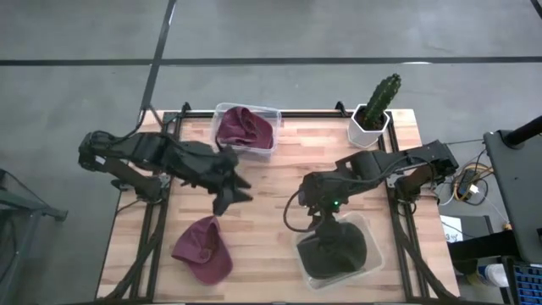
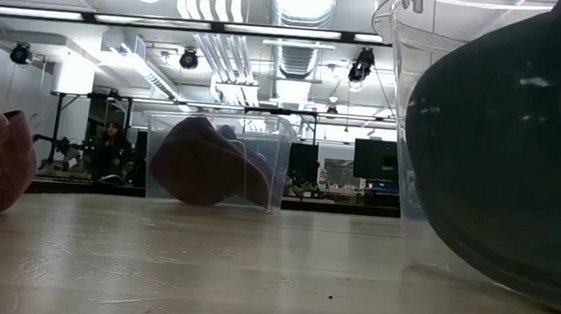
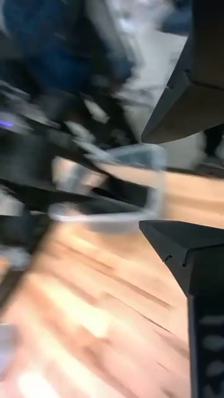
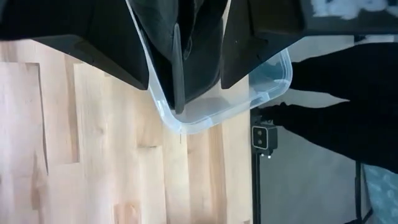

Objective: Pick and place caps into container
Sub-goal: Put the red cap into the top transparent container

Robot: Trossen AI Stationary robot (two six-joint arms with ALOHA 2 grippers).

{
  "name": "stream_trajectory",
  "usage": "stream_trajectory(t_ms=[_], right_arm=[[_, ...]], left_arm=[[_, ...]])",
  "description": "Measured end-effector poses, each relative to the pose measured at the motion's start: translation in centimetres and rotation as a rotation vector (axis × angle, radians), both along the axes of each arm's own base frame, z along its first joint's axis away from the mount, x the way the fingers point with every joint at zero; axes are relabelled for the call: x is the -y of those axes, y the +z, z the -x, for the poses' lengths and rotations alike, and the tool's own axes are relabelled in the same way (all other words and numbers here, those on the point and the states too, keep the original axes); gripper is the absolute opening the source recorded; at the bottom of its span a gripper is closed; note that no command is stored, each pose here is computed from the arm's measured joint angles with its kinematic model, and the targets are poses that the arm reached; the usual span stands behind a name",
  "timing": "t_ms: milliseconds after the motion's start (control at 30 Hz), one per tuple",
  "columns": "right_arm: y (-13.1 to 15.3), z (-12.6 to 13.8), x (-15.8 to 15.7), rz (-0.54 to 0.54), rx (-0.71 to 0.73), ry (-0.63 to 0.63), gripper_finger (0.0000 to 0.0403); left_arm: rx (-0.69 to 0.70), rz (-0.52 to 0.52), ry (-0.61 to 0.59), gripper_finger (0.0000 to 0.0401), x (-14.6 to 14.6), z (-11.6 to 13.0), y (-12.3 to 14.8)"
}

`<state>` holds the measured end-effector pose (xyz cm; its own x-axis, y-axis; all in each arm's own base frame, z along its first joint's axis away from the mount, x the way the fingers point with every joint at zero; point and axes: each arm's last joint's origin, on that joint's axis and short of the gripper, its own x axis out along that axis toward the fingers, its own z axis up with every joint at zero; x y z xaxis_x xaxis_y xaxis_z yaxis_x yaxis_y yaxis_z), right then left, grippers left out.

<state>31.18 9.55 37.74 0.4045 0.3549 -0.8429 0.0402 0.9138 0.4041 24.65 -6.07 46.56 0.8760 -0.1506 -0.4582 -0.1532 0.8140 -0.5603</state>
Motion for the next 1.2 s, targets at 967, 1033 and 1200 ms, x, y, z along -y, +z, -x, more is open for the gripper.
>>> stream_trajectory(t_ms=[967,1033,1200], right_arm=[[0.1,0.0,-0.1,-0.012,-0.02,-0.078,0.0192],[0.1,0.1,-0.1,-0.012,-0.019,-0.076,0.0192],[0.1,0.1,-0.1,-0.012,-0.02,-0.077,0.0192]], left_arm=[[-0.769,-0.275,-0.813,0.0204,4.3,-3.4,-22.8],[-0.746,-0.271,-0.819,0.0204,4.4,-3.4,-23.6],[-0.729,-0.262,-0.856,0.0204,4.4,-3.2,-25.1]])
